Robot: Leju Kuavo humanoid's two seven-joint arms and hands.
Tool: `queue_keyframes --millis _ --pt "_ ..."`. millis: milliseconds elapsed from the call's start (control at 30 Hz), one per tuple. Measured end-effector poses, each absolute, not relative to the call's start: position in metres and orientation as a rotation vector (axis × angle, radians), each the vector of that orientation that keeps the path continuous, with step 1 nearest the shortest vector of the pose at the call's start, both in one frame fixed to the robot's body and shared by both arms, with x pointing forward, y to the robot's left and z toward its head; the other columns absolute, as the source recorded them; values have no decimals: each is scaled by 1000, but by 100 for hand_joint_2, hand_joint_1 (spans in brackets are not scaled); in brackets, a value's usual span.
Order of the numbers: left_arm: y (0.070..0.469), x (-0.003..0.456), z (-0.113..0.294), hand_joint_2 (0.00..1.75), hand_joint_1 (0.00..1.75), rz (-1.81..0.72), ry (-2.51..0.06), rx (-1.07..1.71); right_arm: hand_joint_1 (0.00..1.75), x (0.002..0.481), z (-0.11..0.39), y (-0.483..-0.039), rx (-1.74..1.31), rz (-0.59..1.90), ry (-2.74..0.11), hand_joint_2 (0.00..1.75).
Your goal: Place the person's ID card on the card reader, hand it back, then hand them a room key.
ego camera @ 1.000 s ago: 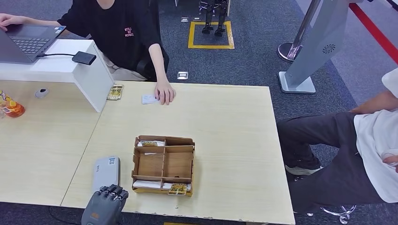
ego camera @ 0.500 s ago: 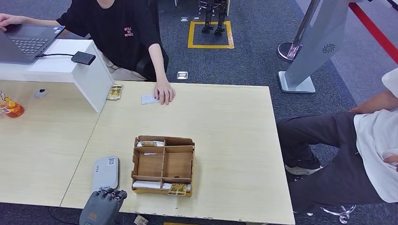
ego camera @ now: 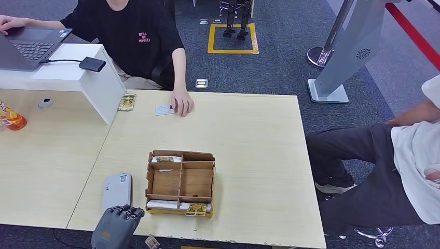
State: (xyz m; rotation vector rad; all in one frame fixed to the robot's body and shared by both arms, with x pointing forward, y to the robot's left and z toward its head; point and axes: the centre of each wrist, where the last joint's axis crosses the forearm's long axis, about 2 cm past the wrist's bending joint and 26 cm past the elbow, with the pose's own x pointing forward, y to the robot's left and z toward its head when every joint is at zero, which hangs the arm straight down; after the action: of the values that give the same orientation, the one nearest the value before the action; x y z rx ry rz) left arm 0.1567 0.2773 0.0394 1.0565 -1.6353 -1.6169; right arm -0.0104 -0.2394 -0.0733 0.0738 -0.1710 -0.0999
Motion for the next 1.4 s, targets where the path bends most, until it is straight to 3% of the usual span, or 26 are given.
queue_keyframes --millis 267,300,400,433,467,633,967,1400 --pt "273 162 41 175 175 -1615 -1652 1049 0 -13 -74 -242 72 -102 -168 0" --pt "273 162 40 175 161 -1615 -1652 1048 0 -13 -74 -242 72 -102 -167 0" --pt "272 161 40 175 55 -1610 -1654 1046 0 -14 -75 -242 71 -104 -166 0" --pt "272 161 40 175 32 -1606 -1657 1046 0 -14 -75 -242 71 -105 -165 0" --pt "272 160 40 175 28 -1602 -1661 1046 0 -14 -75 -242 70 -108 -165 0" --pt "269 157 42 175 17 -1558 -1712 1059 0 -16 -75 -242 69 -137 -161 0" --pt "260 155 58 175 14 -1498 -1828 1062 0 -20 -72 -238 74 -157 -148 0" --pt "258 164 75 175 12 -1423 -1856 671 0 -21 -67 -237 74 -155 -151 0"
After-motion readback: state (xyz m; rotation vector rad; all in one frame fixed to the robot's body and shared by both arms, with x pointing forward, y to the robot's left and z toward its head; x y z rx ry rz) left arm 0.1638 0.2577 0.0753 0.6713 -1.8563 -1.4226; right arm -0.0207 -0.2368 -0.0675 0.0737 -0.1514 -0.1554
